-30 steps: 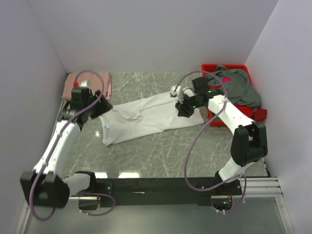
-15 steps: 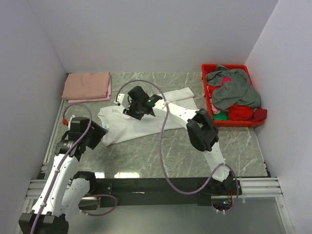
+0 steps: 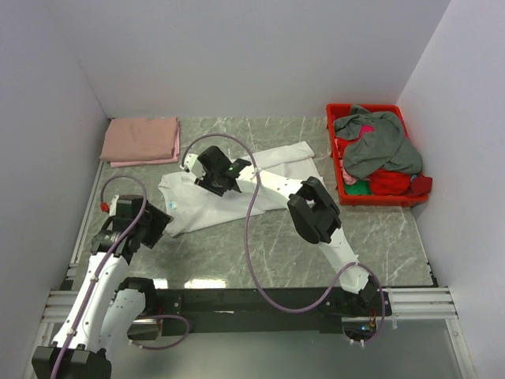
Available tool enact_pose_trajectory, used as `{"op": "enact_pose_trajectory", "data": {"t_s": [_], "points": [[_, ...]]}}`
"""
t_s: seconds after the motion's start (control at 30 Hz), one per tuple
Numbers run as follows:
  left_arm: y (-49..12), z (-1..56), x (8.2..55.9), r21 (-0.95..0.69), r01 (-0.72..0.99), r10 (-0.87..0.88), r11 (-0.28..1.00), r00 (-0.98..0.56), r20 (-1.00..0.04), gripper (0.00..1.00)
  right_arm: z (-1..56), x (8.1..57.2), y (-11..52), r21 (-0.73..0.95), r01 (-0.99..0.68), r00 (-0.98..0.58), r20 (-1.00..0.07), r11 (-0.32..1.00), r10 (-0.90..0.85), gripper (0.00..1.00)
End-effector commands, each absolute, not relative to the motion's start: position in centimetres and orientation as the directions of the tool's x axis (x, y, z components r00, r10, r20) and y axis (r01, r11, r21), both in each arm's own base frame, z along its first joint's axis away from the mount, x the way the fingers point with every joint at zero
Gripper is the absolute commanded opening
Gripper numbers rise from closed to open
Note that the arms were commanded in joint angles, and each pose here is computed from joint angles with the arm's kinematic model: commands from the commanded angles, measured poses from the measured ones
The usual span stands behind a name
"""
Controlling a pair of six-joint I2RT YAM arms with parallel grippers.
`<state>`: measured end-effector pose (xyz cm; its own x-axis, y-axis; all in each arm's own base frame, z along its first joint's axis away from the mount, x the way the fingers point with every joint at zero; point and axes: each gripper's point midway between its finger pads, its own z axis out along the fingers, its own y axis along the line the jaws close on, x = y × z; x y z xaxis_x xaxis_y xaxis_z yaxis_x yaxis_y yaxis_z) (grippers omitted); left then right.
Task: Fold and stack the t-shirts
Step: Fold the tshirt
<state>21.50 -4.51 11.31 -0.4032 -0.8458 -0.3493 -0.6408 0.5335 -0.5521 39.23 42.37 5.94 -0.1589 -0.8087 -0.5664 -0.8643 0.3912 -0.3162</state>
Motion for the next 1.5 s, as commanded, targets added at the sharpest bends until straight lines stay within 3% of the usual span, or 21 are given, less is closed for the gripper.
{"op": "enact_pose_trajectory", "data": {"t_s": [0.0,0.1,0.17,0.23,0.6,0.7,0.77,0.8,0.9,1.2,1.37,1.47], "points": [[-4.4,11.0,21.6,-0.557,-0.642,-0.850,0.527,-0.395,-0.348,0.65,7.4,40.5,43.9,-0.340,-0.827,-0.166,-0.613,0.447,-0.772,0.43],[-4.6,10.8,21.5,-0.561,-0.639,-0.851,0.525,-0.398,-0.343,0.65,7.6,40.8,44.1,-0.347,-0.820,-0.162,-0.621,0.454,-0.767,0.31],[-4.6,10.9,21.5,-0.566,-0.636,-0.851,0.525,-0.397,-0.344,0.65,7.8,40.8,44.0,-0.349,-0.817,-0.161,-0.626,0.459,-0.763,0.09],[-4.6,10.8,21.5,-0.561,-0.639,-0.850,0.527,-0.399,-0.344,0.65,8.2,41.0,43.9,-0.360,-0.807,-0.158,-0.632,0.469,-0.758,0.00],[-5.3,9.2,21.3,-0.553,-0.662,-0.861,0.506,-0.420,-0.286,0.65,10.6,44.5,41.4,-0.414,-0.696,-0.192,-0.680,0.587,-0.708,0.00],[-5.7,8.6,21.2,-0.552,-0.666,-0.863,0.502,-0.431,-0.264,0.65,10.4,43.7,41.7,-0.373,-0.744,-0.192,-0.676,0.554,-0.712,0.00],[-5.7,8.4,21.1,-0.547,-0.670,-0.863,0.501,-0.433,-0.260,0.64,10.7,41.8,42.9,-0.292,-0.837,-0.151,-0.690,0.463,-0.708,0.17],[-5.7,8.4,21.1,-0.546,-0.672,-0.863,0.501,-0.433,-0.260,0.64,10.7,41.0,43.0,-0.269,-0.861,-0.143,-0.686,0.431,-0.713,0.33],[-5.5,8.5,21.1,-0.546,-0.671,-0.863,0.503,-0.428,-0.268,0.64,11.5,39.0,43.6,-0.201,-0.908,-0.123,-0.710,0.367,-0.693,0.50],[-5.5,8.9,21.0,-0.546,-0.668,-0.861,0.505,-0.429,-0.272,0.64,11.4,37.5,44.4,-0.102,-0.929,-0.181,-0.714,0.356,-0.676,0.57],[-5.5,8.8,21.0,-0.546,-0.668,-0.861,0.505,-0.429,-0.272,0.64,9.2,39.6,44.0,-0.178,-0.880,-0.218,-0.674,0.441,-0.706,0.58],[-5.5,8.8,21.0,-0.546,-0.667,-0.861,0.506,-0.430,-0.273,0.64,8.8,41.3,43.4,-0.238,-0.832,-0.236,-0.667,0.502,-0.707,0.53]]}}
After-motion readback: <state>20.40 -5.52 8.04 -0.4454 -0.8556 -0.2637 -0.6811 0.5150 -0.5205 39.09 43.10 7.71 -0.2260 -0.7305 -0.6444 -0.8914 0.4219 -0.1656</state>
